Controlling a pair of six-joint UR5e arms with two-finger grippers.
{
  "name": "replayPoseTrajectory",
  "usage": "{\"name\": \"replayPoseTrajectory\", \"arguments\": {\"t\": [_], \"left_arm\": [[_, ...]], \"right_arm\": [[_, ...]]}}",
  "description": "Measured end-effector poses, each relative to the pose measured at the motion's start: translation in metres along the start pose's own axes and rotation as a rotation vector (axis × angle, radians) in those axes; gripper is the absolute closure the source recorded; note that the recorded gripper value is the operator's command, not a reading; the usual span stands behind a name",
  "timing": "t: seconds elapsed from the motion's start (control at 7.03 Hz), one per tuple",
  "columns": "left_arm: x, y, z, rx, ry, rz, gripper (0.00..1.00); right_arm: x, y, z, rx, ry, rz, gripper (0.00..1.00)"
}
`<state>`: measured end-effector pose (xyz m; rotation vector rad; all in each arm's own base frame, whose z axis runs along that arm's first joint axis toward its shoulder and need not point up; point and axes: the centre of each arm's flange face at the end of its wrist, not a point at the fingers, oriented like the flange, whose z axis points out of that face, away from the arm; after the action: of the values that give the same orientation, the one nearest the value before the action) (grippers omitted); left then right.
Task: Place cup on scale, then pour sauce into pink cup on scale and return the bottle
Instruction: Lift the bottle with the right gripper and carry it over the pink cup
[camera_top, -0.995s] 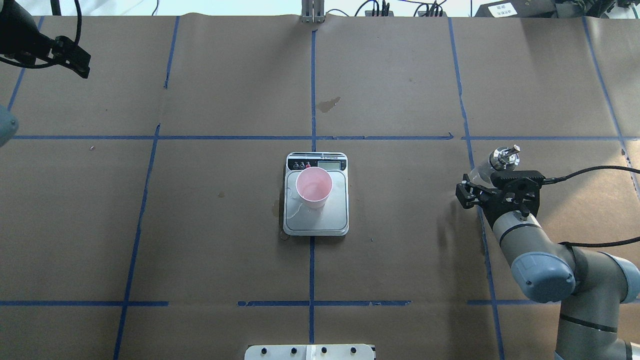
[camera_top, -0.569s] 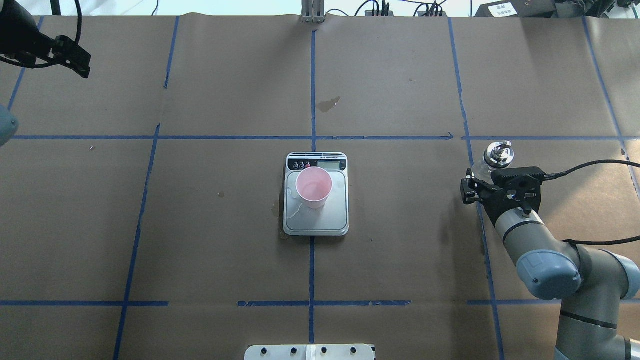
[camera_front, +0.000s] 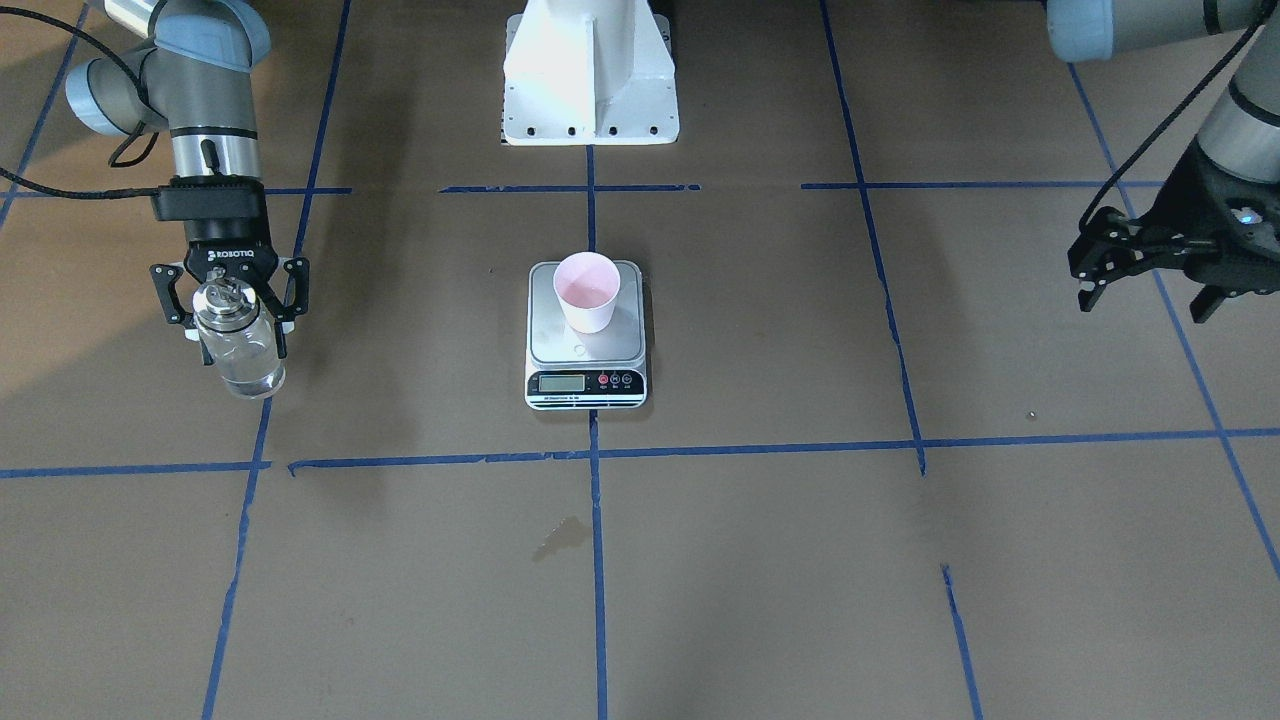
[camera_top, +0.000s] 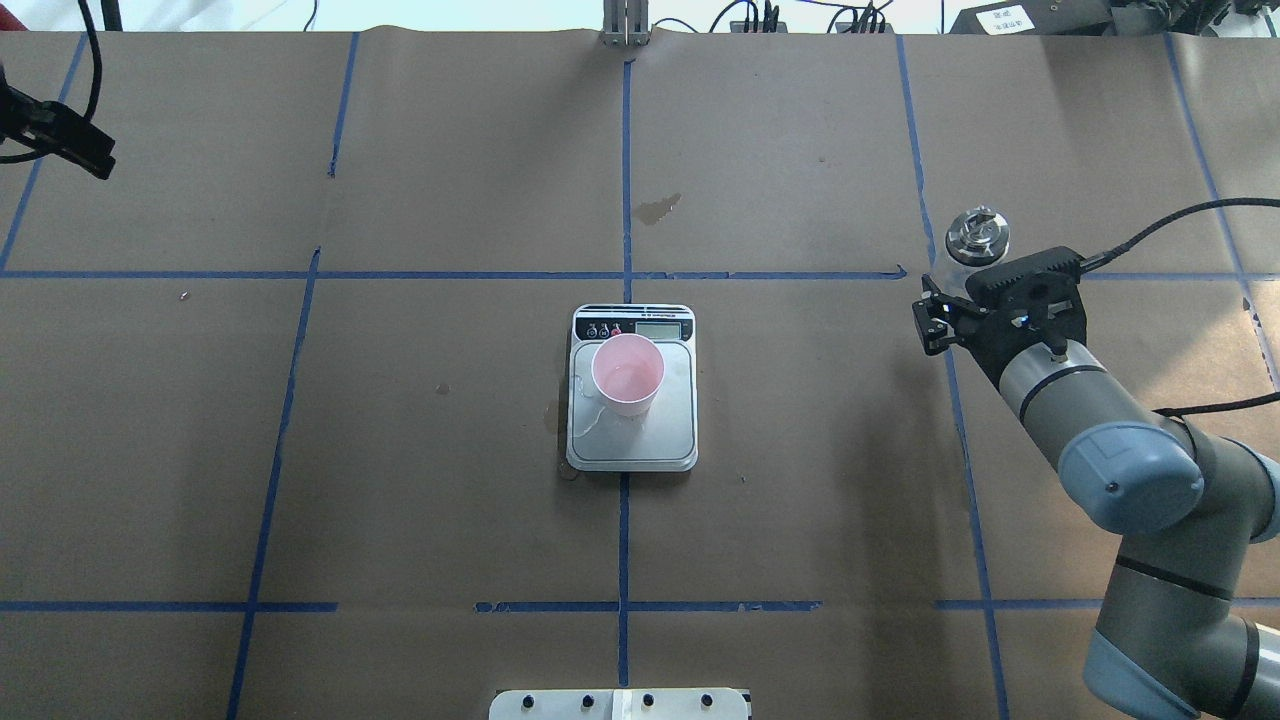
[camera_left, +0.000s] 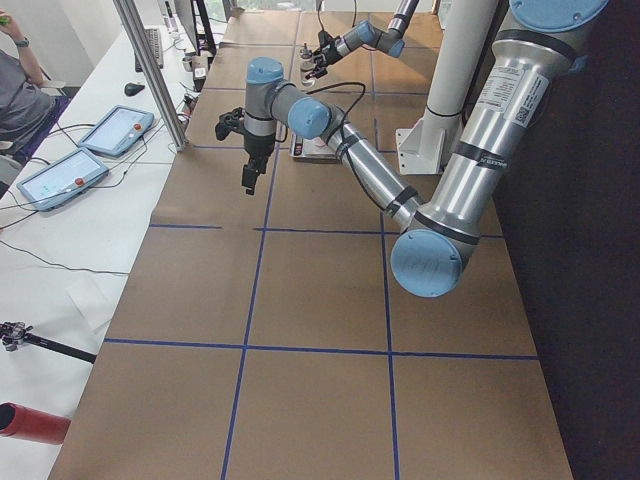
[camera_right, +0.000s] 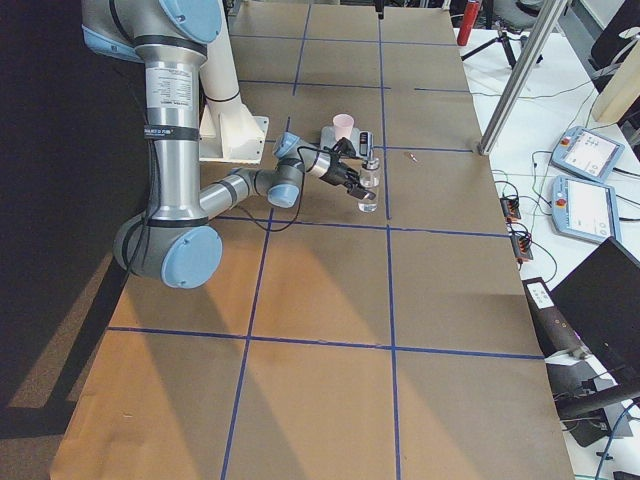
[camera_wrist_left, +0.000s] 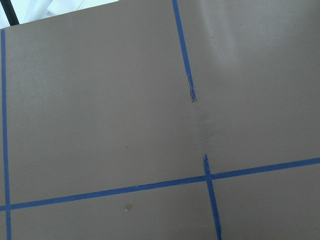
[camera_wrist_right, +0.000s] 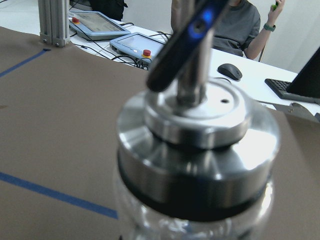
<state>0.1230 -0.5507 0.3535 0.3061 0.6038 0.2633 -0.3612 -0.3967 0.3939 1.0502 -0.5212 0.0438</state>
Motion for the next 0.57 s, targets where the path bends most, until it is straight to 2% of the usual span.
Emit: {"name": "replayPoseTrajectory", "arguments": {"t": [0.14,0.28,0.43,0.57], "left_arm": [[-0.047,0.011,0.007,-0.025,-0.031,0.119,0.0],[-0.1,0.022,0.018,-0.055,-0.055,0.218,0.0],[-0.146,0.04,0.032,-0.064,-0.069,0.29,0.0],[-0.181,0.07,0.053,-0.045,-0.079,0.329,0.0]], "right_arm": [[-0.02,-0.031,-0.004,0.009,0.003,-0.039,1.0],[-0.038,-0.057,-0.009,0.032,-0.004,-0.113,1.0],[-0.051,-0.073,-0.013,0.061,0.005,-0.237,1.0],[-0.066,-0.076,-0.015,0.08,0.043,-0.382,1.0]]}}
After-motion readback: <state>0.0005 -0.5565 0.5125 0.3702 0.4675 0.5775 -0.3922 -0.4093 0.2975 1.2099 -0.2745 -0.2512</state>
